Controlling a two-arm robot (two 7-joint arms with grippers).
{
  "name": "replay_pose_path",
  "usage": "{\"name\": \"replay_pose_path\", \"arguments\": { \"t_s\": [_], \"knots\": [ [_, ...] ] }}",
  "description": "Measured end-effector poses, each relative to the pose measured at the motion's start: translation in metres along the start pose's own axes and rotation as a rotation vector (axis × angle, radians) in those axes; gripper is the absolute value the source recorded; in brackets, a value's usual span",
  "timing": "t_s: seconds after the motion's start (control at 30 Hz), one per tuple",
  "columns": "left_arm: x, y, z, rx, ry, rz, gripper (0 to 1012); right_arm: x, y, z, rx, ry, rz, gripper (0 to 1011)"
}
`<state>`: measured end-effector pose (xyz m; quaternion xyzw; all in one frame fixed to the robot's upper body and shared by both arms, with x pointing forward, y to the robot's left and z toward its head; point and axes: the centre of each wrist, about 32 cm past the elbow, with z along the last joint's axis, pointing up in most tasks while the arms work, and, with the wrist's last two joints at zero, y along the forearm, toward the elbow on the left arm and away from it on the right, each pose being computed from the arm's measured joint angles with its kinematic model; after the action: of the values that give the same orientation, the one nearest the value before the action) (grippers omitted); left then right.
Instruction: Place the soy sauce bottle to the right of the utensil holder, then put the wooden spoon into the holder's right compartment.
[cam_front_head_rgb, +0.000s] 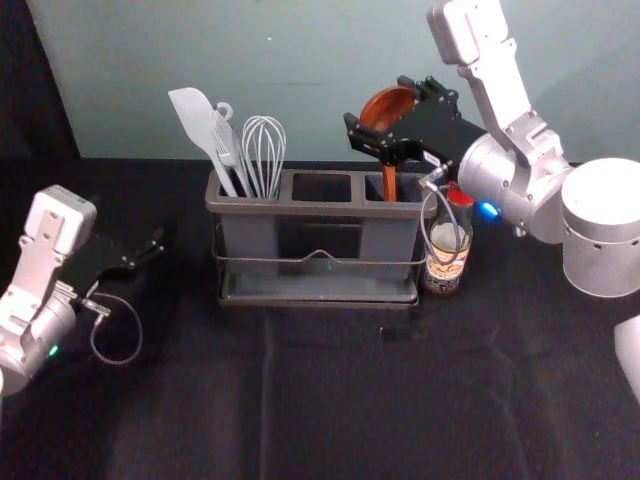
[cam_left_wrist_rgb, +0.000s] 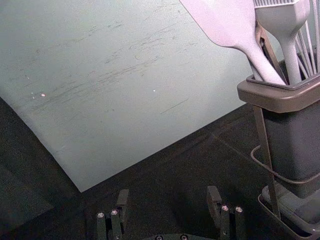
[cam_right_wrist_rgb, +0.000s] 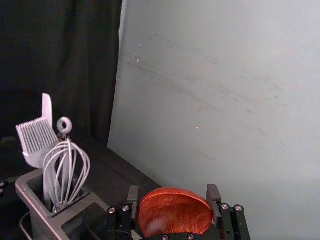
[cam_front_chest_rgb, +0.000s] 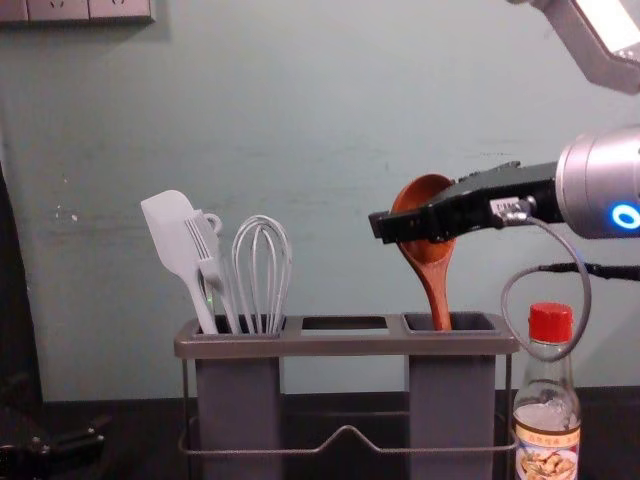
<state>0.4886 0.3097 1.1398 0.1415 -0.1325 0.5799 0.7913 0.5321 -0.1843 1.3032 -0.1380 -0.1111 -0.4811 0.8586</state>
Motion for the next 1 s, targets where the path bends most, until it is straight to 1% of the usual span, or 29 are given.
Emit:
{"name": "replay_pose_path", "arguments": {
  "t_s": [0.13, 0.33, 1.0],
  "knots": [
    [0.0000, 0.0000, 0.0000, 0.000, 0.000, 0.000, 1000, -0.002, -0.001, -0.005, -0.007, 0.002, 0.011, 841],
    [0.0000, 0.0000, 0.0000, 0.000, 0.000, 0.000, 1000, -0.003, -0.003, -0.009, -0.014, 0.001, 0.021, 841],
    [0.0000, 0.0000, 0.0000, 0.000, 0.000, 0.000, 1000, -0.002, -0.005, -0.018, -0.031, 0.007, 0.048, 841]
  ]
}}
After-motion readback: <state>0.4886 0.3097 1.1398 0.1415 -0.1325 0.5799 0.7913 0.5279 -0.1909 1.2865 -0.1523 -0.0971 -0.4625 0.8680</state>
